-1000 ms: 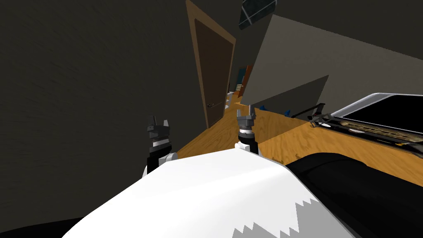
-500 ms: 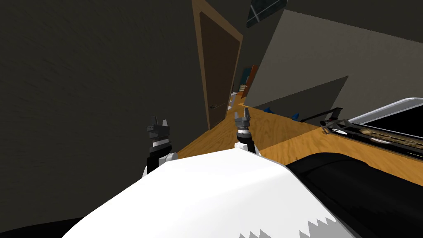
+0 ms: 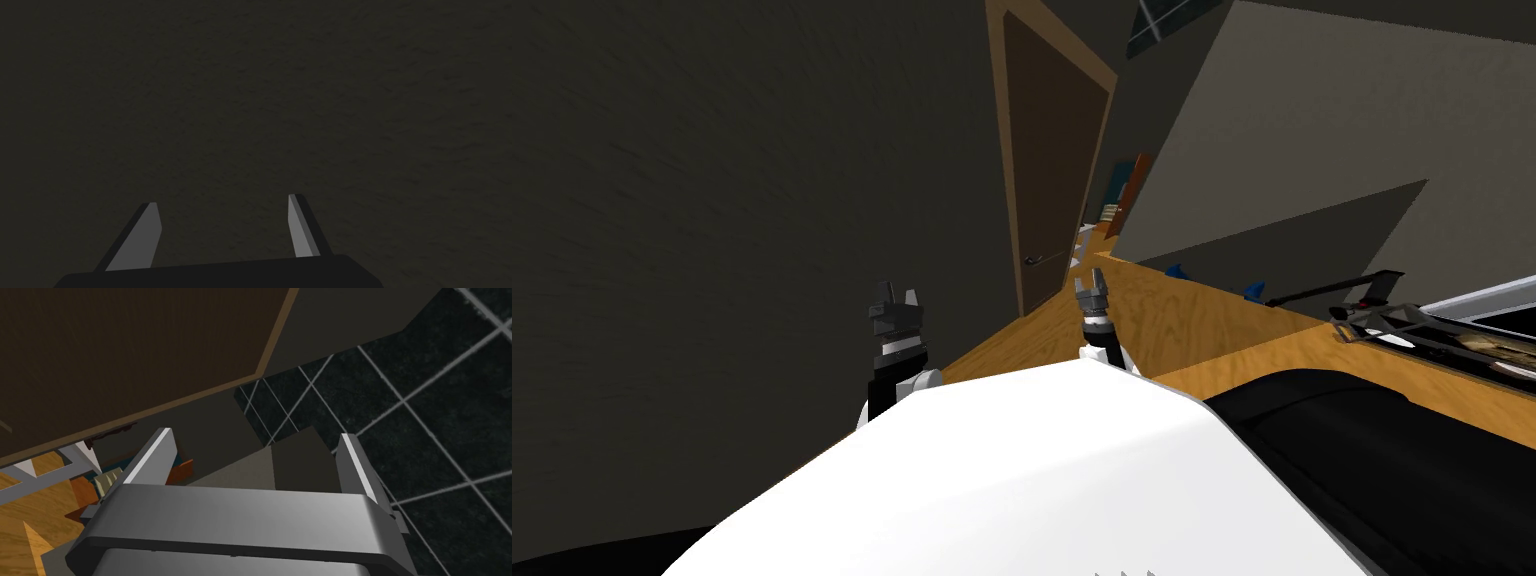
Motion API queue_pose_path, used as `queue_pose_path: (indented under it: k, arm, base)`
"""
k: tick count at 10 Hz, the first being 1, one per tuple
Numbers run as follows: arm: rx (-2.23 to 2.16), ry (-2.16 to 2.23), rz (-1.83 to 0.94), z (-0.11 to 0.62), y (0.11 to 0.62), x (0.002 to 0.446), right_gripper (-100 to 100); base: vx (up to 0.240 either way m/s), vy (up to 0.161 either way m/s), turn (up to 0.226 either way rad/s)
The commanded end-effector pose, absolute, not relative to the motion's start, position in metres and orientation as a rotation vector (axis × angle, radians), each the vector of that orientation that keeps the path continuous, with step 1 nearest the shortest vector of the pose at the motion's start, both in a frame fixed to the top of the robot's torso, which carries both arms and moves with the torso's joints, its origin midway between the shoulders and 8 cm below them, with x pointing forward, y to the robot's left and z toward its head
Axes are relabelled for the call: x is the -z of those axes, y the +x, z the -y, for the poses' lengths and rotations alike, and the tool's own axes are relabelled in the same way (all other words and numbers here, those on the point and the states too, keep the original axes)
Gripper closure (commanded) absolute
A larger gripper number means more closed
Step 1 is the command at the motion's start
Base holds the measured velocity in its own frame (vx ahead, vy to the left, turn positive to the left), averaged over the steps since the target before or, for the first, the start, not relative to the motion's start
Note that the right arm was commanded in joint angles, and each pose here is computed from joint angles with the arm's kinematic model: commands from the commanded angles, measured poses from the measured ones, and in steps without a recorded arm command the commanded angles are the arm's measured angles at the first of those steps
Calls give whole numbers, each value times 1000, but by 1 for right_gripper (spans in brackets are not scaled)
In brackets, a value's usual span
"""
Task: Pull the door open
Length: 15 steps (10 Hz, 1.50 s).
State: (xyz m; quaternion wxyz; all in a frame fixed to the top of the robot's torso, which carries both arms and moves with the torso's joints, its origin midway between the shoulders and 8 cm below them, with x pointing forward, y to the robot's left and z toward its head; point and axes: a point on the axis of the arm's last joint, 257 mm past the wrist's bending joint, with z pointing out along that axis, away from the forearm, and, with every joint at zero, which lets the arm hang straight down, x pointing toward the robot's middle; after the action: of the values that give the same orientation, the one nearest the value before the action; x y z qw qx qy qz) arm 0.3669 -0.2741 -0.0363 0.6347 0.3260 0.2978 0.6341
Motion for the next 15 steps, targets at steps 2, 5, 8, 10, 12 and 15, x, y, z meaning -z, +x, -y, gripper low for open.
queue_pose_path:
  k: [2, 5, 8, 10, 12, 15]
  arm:
    - [-1442, 762, -722, 274, 376, 57, -100]
    - [-1430, 782, -773, 276, 386, 82, -100]
    - [-1416, 804, -825, 280, 395, 107, -100]
    - [-1405, 819, -859, 283, 401, 125, -100]
    - [-1393, 836, -894, 287, 406, 142, -100]
    - [-1380, 852, -929, 292, 411, 160, -100]
  base:
    - [97, -45, 101]
    - [84, -47, 114]
    - [99, -49, 109]
    - [83, -50, 141]
    - [106, -63, 93]
    - [61, -46, 83]
